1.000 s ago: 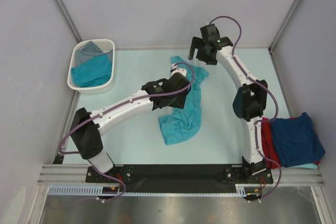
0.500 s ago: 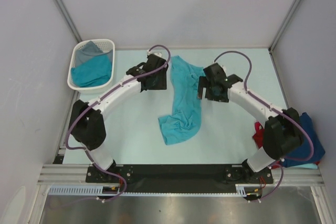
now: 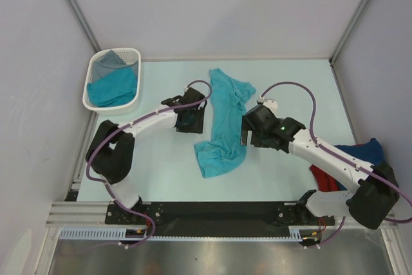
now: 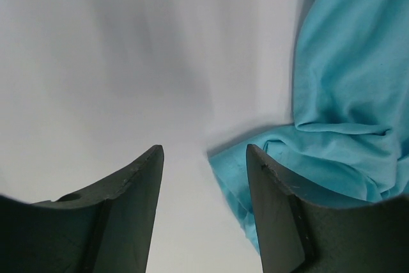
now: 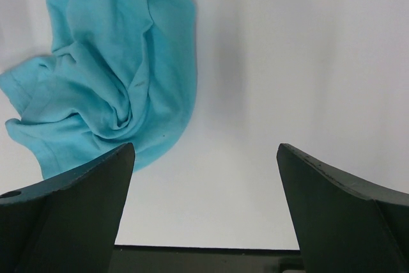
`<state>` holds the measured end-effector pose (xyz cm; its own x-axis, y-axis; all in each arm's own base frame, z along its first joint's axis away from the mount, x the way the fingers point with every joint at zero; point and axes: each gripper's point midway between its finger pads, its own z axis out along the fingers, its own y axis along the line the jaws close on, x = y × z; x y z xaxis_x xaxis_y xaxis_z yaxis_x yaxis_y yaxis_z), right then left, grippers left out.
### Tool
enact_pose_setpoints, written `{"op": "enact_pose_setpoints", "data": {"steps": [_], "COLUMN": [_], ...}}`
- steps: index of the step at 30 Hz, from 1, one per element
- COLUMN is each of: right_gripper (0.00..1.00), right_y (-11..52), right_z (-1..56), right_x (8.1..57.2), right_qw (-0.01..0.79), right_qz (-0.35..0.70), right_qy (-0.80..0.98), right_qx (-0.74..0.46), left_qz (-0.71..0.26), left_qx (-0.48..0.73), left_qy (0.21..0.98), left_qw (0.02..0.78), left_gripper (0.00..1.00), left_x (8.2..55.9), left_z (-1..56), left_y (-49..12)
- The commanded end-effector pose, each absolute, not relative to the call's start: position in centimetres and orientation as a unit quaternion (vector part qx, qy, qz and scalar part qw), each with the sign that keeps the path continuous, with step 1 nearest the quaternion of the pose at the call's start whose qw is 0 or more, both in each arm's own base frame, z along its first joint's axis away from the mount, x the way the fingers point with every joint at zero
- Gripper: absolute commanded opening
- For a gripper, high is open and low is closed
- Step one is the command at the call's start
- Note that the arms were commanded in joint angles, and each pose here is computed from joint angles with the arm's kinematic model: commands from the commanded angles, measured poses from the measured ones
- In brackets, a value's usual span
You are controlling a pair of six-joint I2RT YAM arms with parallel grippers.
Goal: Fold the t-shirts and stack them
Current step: Rotate the tshirt 90 degrees
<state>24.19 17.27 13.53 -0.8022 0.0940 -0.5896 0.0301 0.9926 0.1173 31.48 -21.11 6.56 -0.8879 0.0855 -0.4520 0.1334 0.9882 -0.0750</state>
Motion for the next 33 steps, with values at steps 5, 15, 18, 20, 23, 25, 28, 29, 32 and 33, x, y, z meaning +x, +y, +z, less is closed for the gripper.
{"op": "enact_pose_setpoints", "data": {"steps": [5,15,18,20,23,25,28,29,32,33], "right_gripper": [1.00,1.00,1.00,1.00,1.00,1.00,1.00,1.00,1.00,1.00], "right_y": [17.4,16.6,16.7,16.7,16.7,16.7,16.7,16.7,16.7,16.7], "right_z": [14.6,14.9,15.0,15.0,14.8,14.6,14.5,14.4,14.4,14.4], "right_x": [23.8,23.5,23.6,23.7,23.6,23.5,23.5,23.4,23.4,23.4], "right_qw": [0.330,0.337,0.338,0.338,0.335,0.333,0.332,0.330,0.331,0.331], "right_qz": [0.048,0.036,0.038,0.038,0.037,0.036,0.037,0.037,0.037,0.038], "right_qy": [0.941,0.939,0.938,0.938,0.940,0.940,0.940,0.941,0.941,0.941], "right_qx": [0.060,0.061,0.061,0.062,0.061,0.060,0.061,0.060,0.058,0.058], "left_qz": [-0.082,-0.077,-0.076,-0.077,-0.074,-0.075,-0.079,-0.082,-0.089,-0.094], "left_qx": [0.063,0.069,0.071,0.075,0.084,0.094,0.110,0.113,0.130,0.135], "left_qy": [0.969,0.973,0.975,0.976,0.978,0.979,0.980,0.980,0.978,0.976], "left_qw": [0.226,0.207,0.196,0.187,0.175,0.164,0.147,0.143,0.137,0.140], "left_gripper": [0.56,0.49,0.47,0.45,0.44,0.44,0.43,0.42,0.41,0.41], "left_x": [32.1,30.4,29.5,28.8,27.4,26.2,24.3,23.9,22.4,22.1], "left_z": [5.7,3.8,3.2,2.7,1.9,1.4,0.8,0.8,1.0,1.6], "left_y": [-23.0,-22.9,-22.9,-23.1,-23.4,-23.7,-24.5,-24.8,-26.1,-26.6]}}
